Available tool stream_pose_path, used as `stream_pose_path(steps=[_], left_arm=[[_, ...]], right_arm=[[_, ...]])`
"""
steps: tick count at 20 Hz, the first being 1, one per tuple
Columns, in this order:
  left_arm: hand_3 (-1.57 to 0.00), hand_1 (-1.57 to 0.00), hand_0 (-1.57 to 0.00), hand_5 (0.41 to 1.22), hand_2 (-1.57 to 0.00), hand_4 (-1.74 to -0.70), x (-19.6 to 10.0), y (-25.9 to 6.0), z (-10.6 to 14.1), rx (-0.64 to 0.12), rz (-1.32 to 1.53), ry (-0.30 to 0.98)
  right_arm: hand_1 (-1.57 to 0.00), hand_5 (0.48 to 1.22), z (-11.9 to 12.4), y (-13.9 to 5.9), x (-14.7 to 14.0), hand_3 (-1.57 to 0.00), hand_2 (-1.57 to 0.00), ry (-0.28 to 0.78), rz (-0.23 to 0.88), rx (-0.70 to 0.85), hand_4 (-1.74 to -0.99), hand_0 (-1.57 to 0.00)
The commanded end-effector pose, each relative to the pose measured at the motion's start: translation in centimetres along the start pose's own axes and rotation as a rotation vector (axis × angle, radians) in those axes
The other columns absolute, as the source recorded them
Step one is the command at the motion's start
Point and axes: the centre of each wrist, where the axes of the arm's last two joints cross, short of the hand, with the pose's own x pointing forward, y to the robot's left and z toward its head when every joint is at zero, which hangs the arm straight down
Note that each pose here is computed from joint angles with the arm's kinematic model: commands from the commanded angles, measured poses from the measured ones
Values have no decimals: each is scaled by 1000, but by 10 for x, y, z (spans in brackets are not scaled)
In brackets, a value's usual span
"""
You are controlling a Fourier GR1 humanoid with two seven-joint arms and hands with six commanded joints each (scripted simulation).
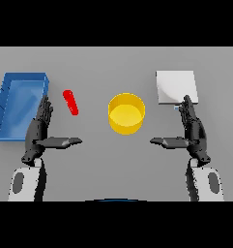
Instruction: Pick up the red beaker and tilt it to pour out 1 green nut into yellow bowl. Pick up the yellow bowl and place it on the metallic measuring scale.
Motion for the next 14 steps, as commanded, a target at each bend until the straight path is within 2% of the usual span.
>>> stream_pose_path(steps=[1, 6, 7, 9, 11, 14], left_arm=[[1, 1, 1, 599, 1, -1151, 0, 2, 1, 2, 0, -1], [1, 1, 1, 599, 1, -1151, 0, 15, 4, 5, -5, -5], [1, 1, 1, 599, 1, -1151, 5, 18, 14, -23, -69, -33], [1, 1, 1, 599, 1, -1158, 12, 20, 25, -58, -134, -44], [1, 1, 1, 599, 1, -1163, 14, 22, 29, -66, -152, -10], [1, 1, 1, 603, 1, -1164, 16, 19, 31, -78, -177, -7]], right_arm=[[1, 599, 0, 0, 0, 1, 1, 0, 0, -1, -1167, 1], [1, 599, -1, -6, 0, 1, 1, 4, 2, -11, -1167, 1], [1, 599, 7, -8, 3, 1, 1, -76, 159, -9, -1167, 1], [1, 594, 20, -4, 4, 1, 1, -129, 296, 0, -1162, 1], [1, 590, 23, 0, 7, 1, 1, -116, 342, 2, -1159, 1], [1, 596, 24, 3, 10, 1, 1, -116, 332, 3, -1183, 1]])
